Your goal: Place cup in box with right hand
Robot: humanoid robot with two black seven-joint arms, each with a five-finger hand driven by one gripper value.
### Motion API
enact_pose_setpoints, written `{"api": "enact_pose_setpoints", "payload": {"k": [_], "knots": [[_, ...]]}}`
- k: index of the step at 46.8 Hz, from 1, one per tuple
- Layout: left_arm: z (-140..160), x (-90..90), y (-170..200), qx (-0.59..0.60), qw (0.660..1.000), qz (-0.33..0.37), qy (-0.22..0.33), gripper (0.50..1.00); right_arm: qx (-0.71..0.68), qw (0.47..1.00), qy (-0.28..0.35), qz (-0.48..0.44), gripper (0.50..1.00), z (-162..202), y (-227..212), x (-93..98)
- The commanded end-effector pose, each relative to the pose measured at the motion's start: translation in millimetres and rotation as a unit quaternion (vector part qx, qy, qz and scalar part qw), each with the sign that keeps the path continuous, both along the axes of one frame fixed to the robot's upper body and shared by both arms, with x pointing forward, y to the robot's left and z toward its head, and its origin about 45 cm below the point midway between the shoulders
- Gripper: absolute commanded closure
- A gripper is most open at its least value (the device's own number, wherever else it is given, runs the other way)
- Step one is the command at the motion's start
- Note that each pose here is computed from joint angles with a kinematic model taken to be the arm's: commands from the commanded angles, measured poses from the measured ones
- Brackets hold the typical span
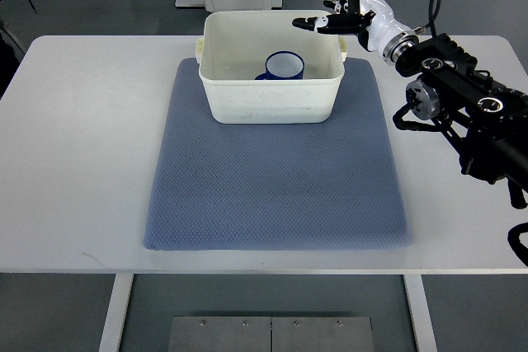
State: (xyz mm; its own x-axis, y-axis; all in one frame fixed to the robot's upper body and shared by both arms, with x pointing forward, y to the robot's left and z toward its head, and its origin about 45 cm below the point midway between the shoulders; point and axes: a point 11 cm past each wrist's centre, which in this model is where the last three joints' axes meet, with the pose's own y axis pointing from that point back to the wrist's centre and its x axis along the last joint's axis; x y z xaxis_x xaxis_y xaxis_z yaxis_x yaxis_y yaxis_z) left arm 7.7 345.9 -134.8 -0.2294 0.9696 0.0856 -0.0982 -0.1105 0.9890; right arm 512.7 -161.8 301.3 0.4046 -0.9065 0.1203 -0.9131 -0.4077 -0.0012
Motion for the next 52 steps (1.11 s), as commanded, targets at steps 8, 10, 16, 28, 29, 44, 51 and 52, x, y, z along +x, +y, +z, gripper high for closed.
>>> {"api": "enact_pose_setpoints", "payload": {"k": [8, 10, 16, 28, 29, 44, 51, 52], "knots": [[0, -0.1, 0, 0.000, 1.000, 0.000, 0.000, 0.500, 0.043, 0.998, 0.027, -0.039, 0.502, -13, -33, 0.3], [0, -0.1, 0, 0.000, 1.000, 0.000, 0.000, 0.500, 0.053, 0.997, 0.032, -0.048, 0.502, -13, -39, 0.9], [0, -0.1, 0, 0.000, 1.000, 0.000, 0.000, 0.500, 0.089, 0.992, 0.054, -0.074, 0.500, -25, -58, -1.4], [0, -0.1, 0, 0.000, 1.000, 0.000, 0.000, 0.500, 0.129, 0.981, 0.089, -0.111, 0.500, -52, -84, -9.2], [0, -0.1, 0, 0.000, 1.000, 0.000, 0.000, 0.500, 0.131, 0.981, 0.093, -0.113, 0.500, -55, -85, -10.5], [0, -0.1, 0, 0.000, 1.000, 0.000, 0.000, 0.500, 0.127, 0.976, 0.116, -0.135, 0.500, -80, -101, -18.4], [0, -0.1, 0, 0.000, 1.000, 0.000, 0.000, 0.500, 0.126, 0.975, 0.118, -0.139, 0.500, -83, -104, -19.6], [0, -0.1, 0, 0.000, 1.000, 0.000, 0.000, 0.500, 0.125, 0.975, 0.118, -0.139, 0.500, -83, -105, -20.0]]}}
